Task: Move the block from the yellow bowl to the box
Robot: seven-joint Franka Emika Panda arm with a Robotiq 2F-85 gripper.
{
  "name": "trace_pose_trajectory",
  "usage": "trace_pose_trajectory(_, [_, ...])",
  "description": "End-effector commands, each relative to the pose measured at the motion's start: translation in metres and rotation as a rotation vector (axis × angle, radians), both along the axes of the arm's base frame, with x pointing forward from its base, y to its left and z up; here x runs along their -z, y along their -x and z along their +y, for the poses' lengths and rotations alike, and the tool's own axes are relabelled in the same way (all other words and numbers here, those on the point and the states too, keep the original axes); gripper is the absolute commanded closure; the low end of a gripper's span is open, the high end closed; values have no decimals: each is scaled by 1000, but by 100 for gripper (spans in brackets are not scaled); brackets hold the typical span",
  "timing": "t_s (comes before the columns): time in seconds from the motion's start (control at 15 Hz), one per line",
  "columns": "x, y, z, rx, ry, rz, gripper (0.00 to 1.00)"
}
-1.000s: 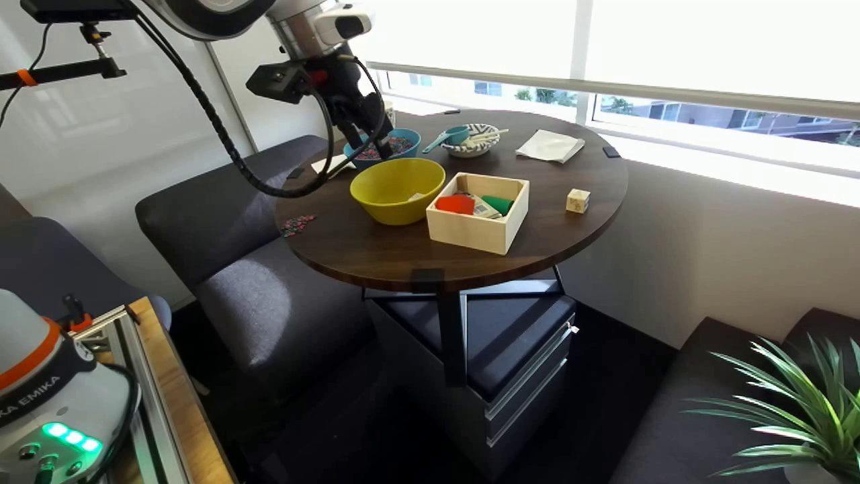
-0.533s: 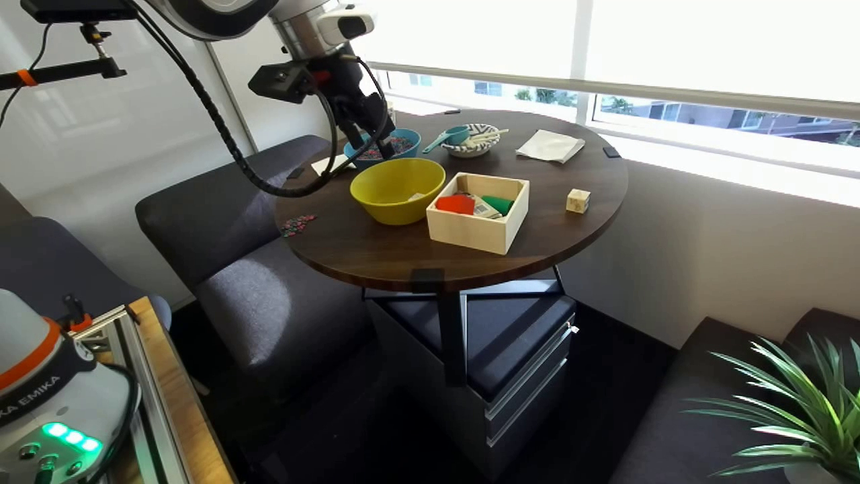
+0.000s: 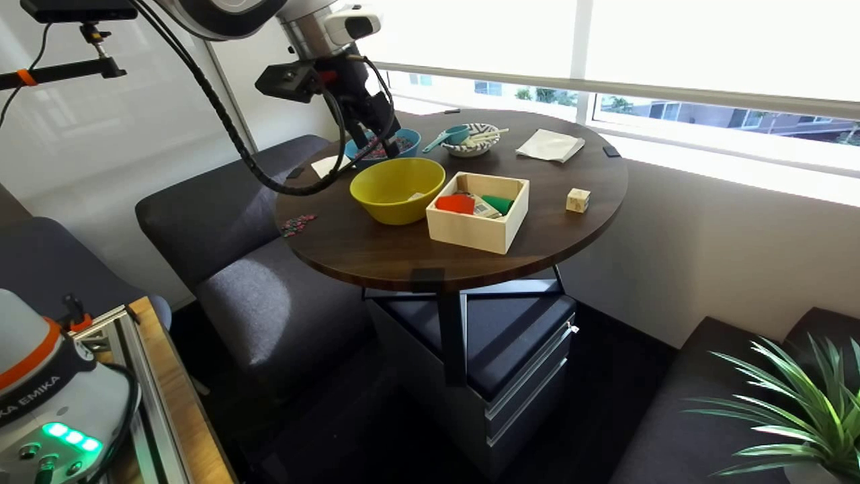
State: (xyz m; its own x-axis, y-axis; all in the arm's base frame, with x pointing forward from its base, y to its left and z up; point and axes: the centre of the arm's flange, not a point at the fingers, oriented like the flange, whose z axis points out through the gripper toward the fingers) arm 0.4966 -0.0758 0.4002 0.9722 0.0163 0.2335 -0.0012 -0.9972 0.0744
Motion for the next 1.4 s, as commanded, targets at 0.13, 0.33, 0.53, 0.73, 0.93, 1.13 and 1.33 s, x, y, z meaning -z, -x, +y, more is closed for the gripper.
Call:
trace_pose_trajectory(0.13, [36,-22,12,-7,5,65,0])
trace_pose_trajectory(0.33, [62,-35,9,28,-2,79,0])
trace_pose_trajectory(0.53, [76,-41,0,60,-7,101,0])
trace_pose_trajectory(0.73, [86,-45,-4,79,-10,110,0])
trace_pose_trajectory(0.93, [90,-52,-2,76,8,55,0])
trace_pose_trajectory(1.13, [97,-56,-3,59,18,78,0])
trace_pose_trajectory(1.33, [101,-56,-8,60,30,81,0])
